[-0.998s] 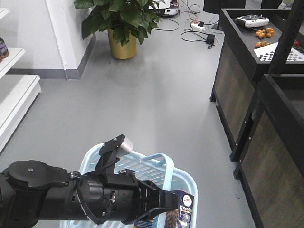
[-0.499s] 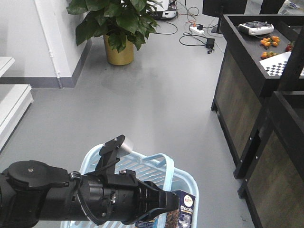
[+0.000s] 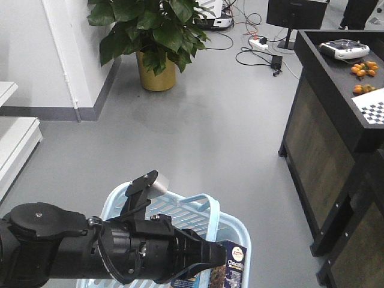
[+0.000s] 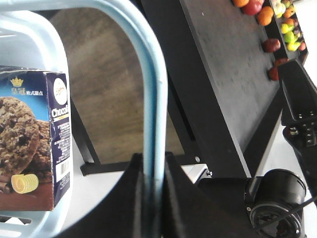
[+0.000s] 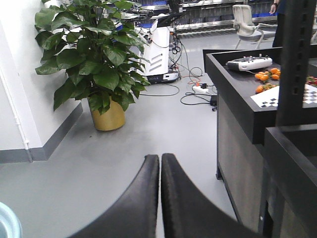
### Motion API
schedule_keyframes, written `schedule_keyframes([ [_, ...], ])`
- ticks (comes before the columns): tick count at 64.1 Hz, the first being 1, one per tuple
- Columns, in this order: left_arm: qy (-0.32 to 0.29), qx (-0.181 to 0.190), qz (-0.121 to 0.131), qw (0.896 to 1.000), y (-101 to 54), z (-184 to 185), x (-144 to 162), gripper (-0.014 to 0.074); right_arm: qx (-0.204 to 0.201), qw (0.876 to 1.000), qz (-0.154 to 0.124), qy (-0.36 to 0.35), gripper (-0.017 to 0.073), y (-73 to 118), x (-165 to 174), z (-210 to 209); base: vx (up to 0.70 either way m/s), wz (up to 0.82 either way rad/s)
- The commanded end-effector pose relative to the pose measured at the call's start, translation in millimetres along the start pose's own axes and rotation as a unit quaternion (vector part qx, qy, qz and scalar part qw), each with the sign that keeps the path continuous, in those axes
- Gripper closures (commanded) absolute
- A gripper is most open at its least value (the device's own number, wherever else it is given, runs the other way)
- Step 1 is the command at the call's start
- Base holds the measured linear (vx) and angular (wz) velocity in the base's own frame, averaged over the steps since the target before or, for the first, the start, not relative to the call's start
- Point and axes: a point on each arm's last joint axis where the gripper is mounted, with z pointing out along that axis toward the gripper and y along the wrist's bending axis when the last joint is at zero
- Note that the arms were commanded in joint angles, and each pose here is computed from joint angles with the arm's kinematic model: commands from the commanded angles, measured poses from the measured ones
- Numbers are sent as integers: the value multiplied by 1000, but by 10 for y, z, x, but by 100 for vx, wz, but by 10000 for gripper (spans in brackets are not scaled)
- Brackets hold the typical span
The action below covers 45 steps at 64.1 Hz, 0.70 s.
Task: Left arm holds basket, right arm returns cookies
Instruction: 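Hold the basket with the left gripper while turning toward the snack shelf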
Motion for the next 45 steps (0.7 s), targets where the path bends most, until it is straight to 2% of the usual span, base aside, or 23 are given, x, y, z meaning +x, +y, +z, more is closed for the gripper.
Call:
schedule_keyframes([
  [1, -18, 49, -3, 999, -211, -98, -64, 600, -4, 999, -6, -42, 567, 6, -63, -10, 27, 7],
  [45, -18, 49, -3, 999, -211, -98, -64, 600, -4, 999, -6, -42, 567, 6, -63, -10, 26, 8],
])
